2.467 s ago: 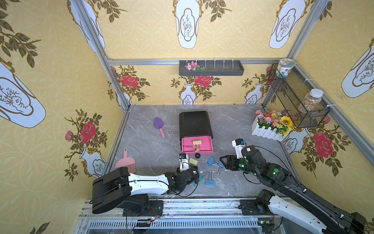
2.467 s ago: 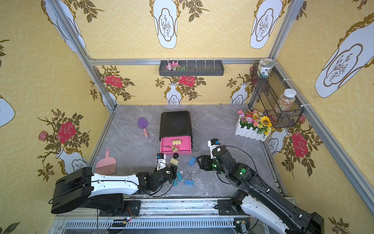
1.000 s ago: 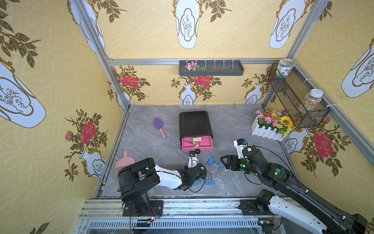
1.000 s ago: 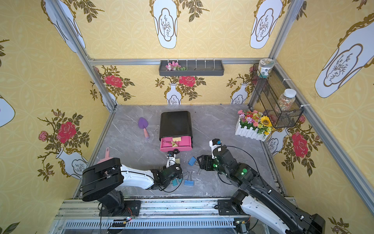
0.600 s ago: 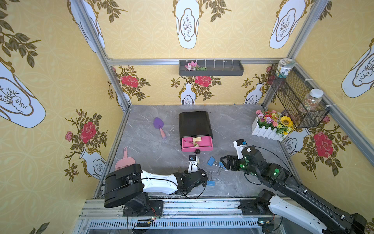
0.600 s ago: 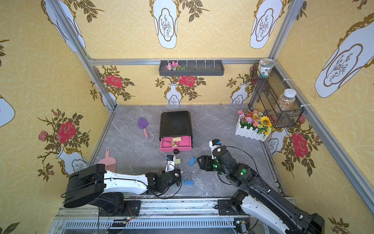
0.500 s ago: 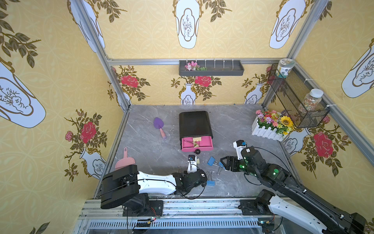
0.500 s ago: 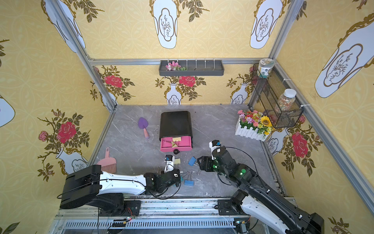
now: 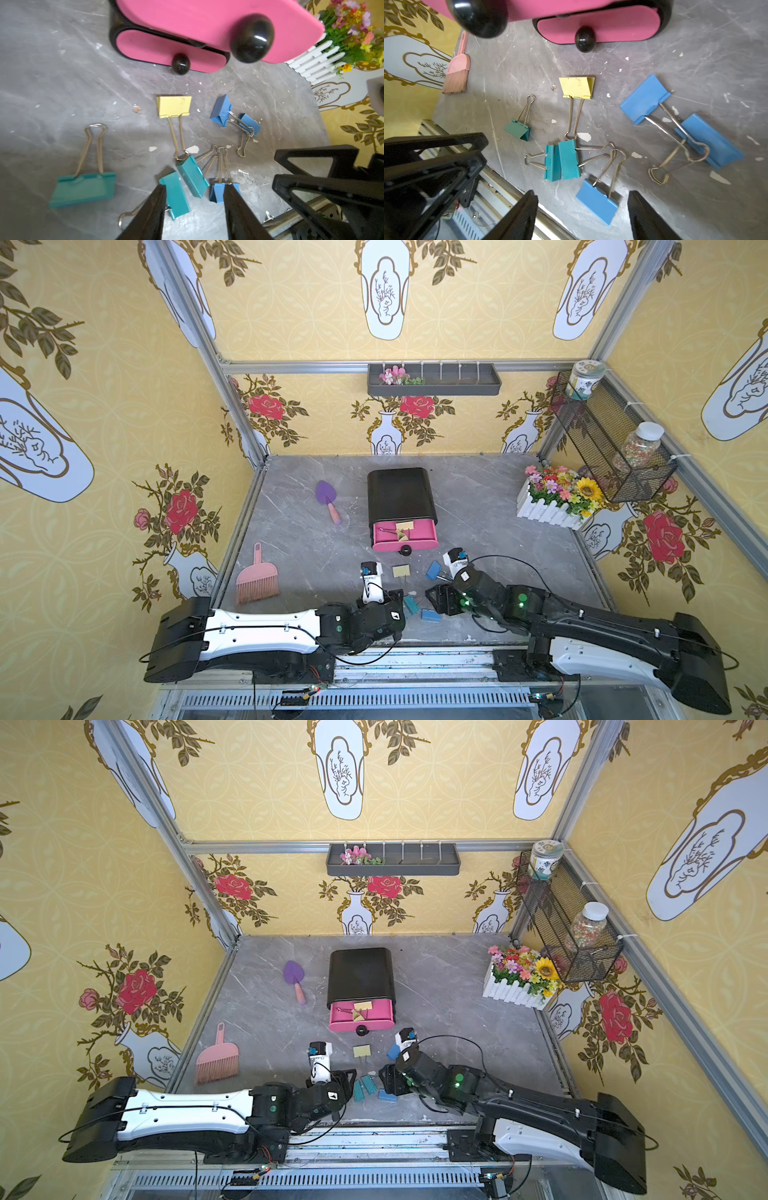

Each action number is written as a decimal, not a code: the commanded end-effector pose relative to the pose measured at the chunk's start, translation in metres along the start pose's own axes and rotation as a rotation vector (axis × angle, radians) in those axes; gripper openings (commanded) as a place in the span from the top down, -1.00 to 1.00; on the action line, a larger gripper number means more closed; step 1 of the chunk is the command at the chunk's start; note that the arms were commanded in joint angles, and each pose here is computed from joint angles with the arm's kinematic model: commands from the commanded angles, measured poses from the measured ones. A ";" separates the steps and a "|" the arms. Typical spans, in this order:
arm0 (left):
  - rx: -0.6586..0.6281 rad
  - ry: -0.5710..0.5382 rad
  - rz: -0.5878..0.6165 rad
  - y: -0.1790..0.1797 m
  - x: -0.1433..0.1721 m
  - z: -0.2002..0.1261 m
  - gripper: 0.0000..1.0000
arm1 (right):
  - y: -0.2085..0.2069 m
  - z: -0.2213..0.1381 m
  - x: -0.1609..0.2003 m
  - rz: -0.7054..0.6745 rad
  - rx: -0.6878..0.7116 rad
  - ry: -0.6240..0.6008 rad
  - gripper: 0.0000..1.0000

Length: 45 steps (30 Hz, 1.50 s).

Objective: Put the binder clips in the drawer according to color
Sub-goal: Move the binder clip to the center of the board.

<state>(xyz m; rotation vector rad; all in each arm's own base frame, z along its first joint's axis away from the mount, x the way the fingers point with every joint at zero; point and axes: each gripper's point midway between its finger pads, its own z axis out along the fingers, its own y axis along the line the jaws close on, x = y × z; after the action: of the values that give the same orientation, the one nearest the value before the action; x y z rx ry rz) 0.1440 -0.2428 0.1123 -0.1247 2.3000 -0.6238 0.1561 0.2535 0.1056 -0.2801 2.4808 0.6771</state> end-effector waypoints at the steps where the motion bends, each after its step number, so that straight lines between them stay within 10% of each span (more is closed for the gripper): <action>1: -0.080 -0.053 -0.062 0.032 -0.009 -0.008 -0.06 | 0.016 0.009 -0.028 0.024 0.074 -0.148 -0.35; 12: -0.118 -0.096 -0.169 0.060 -0.024 -0.026 -0.09 | 0.038 0.070 -0.006 -0.055 0.270 -0.022 -0.01; 29: -0.078 -0.094 -0.178 0.062 -0.019 -0.023 -0.12 | 0.036 0.093 0.051 -0.031 0.191 0.184 0.21; 45: -0.075 -0.092 -0.168 0.053 -0.018 -0.019 -0.14 | -0.031 0.057 0.036 0.045 0.376 0.105 0.30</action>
<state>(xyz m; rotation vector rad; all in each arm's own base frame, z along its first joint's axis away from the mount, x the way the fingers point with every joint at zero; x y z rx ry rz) 0.1481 -0.1826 0.1094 -0.3745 2.2498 -0.5940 0.1590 0.2791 0.0305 -0.1579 2.6737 0.3336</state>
